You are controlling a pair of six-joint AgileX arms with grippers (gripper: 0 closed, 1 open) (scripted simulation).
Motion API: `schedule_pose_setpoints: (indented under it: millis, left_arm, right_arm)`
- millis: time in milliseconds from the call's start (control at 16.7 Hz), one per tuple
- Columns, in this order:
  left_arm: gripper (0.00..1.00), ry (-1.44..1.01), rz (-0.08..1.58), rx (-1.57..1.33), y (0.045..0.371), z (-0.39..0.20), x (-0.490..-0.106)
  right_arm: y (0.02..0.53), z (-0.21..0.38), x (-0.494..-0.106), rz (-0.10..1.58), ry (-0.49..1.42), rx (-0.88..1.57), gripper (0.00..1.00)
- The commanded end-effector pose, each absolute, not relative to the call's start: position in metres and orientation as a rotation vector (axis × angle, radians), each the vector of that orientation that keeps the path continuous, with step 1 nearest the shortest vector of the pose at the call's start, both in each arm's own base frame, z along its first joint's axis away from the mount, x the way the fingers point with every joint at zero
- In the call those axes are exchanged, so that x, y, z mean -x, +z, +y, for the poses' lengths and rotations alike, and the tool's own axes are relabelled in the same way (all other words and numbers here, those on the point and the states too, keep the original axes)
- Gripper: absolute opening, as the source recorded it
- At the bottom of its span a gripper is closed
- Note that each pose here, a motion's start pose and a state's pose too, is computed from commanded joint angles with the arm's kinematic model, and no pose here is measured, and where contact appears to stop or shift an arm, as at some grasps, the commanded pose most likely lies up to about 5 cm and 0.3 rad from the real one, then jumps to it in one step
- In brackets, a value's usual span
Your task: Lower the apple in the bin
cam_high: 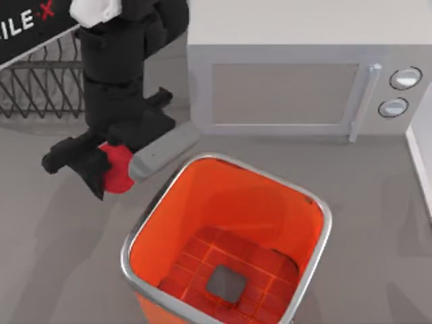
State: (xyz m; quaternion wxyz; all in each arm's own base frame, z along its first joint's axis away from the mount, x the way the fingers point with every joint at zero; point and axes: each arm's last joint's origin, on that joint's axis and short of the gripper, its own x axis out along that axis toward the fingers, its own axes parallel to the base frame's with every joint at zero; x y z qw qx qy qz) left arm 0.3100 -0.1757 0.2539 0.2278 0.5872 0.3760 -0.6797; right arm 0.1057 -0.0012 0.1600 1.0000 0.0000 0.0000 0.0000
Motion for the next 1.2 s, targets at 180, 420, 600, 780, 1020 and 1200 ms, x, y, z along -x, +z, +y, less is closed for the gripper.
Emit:
schedule_pose_setpoints:
  millis: [180,420,600,780,1020,1200]
  left_arm:
    - [0.00,-2.188,0.706,-1.920,0.258,-0.253,-0.275]
    - [0.00,-2.399,0.332,-2.182,0.266,-0.314,-0.229]
    - [0.00,-2.432,0.245,-2.237,0.269,-0.325,-0.219]
    - [0.00,-2.404,0.262,-2.245,0.272,-0.321,-0.222]
    - [0.00,-2.397,0.252,-2.251,0.263,-0.321,-0.222]
    - [0.00,-2.435,0.256,-2.233,0.239,-0.320,-0.220]
  right_arm:
    - [0.160,-0.001,-0.106,0.000,0.000,0.000,1.00]
    - [0.160,-0.001,-0.106,0.000,0.000,0.000,1.00]
    - [0.160,-0.001,-0.106,0.000,0.000,0.000,1.00]
    - [0.160,-0.001,-0.106,0.000,0.000,0.000,1.00]
    - [0.160,-0.001,-0.106,0.000,0.000,0.000,1.00]
    - [0.160,-0.001,-0.106,0.000,0.000,0.000,1.00]
